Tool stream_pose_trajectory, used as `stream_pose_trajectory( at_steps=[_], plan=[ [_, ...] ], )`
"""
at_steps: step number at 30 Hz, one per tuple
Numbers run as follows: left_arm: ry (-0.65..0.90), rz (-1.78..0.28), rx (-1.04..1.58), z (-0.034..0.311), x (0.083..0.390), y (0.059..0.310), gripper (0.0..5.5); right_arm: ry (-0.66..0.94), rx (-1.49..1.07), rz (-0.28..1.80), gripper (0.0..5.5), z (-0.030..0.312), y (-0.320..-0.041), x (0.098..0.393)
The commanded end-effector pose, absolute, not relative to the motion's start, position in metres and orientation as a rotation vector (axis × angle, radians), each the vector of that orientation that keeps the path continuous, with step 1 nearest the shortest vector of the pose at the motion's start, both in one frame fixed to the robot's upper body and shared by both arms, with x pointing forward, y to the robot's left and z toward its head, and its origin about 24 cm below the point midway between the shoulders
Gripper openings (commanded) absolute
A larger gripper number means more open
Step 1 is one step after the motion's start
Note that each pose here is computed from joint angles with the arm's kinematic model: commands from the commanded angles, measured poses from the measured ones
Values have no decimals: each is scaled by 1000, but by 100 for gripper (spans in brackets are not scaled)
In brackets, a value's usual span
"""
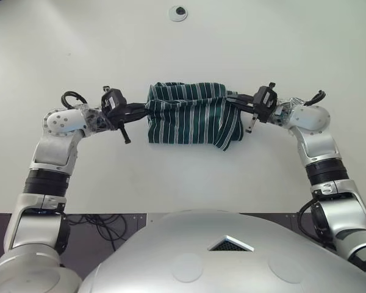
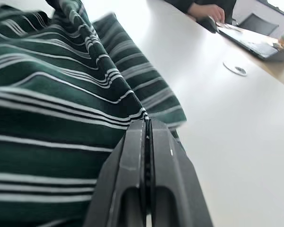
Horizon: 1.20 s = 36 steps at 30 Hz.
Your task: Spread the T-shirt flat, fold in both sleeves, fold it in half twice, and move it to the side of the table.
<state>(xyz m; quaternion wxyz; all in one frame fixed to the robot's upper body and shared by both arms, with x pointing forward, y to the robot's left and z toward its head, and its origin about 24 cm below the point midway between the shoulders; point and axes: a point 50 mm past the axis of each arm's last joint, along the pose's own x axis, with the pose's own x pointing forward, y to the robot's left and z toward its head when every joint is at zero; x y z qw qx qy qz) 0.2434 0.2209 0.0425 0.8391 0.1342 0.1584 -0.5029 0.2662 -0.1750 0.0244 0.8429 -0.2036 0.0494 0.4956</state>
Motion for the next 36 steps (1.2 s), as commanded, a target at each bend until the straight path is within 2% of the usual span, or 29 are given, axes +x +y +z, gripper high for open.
stream_pose_trajectory(
  at_steps=[1,8,12,13,19,22,25,28,31,36],
  plan=[
    [362,-1033,241,44,250,223,4,75,-452,998,0,25,-170,277],
    [444,-977,116,44,257,226,4,77,-451,876,0,25,-176,293],
    [462,-976,81,43,257,219,4,38,-434,860,0,27,-168,297],
    [455,-962,76,44,259,218,45,19,-421,854,30,30,-165,299],
    [519,-721,-61,33,276,234,132,-63,-429,677,129,42,-168,317],
    [594,-612,-70,13,271,246,168,-162,-431,595,135,53,-167,321],
    [608,-532,-70,2,270,252,210,-304,-389,699,135,62,-146,307],
    [504,-469,-161,9,279,251,225,-389,-425,916,135,58,-112,278],
    [376,-464,-233,22,282,246,225,-362,-503,1045,135,46,-90,263],
    [56,-374,-263,51,284,238,225,-110,-657,1057,135,9,-84,270]
  ],
)
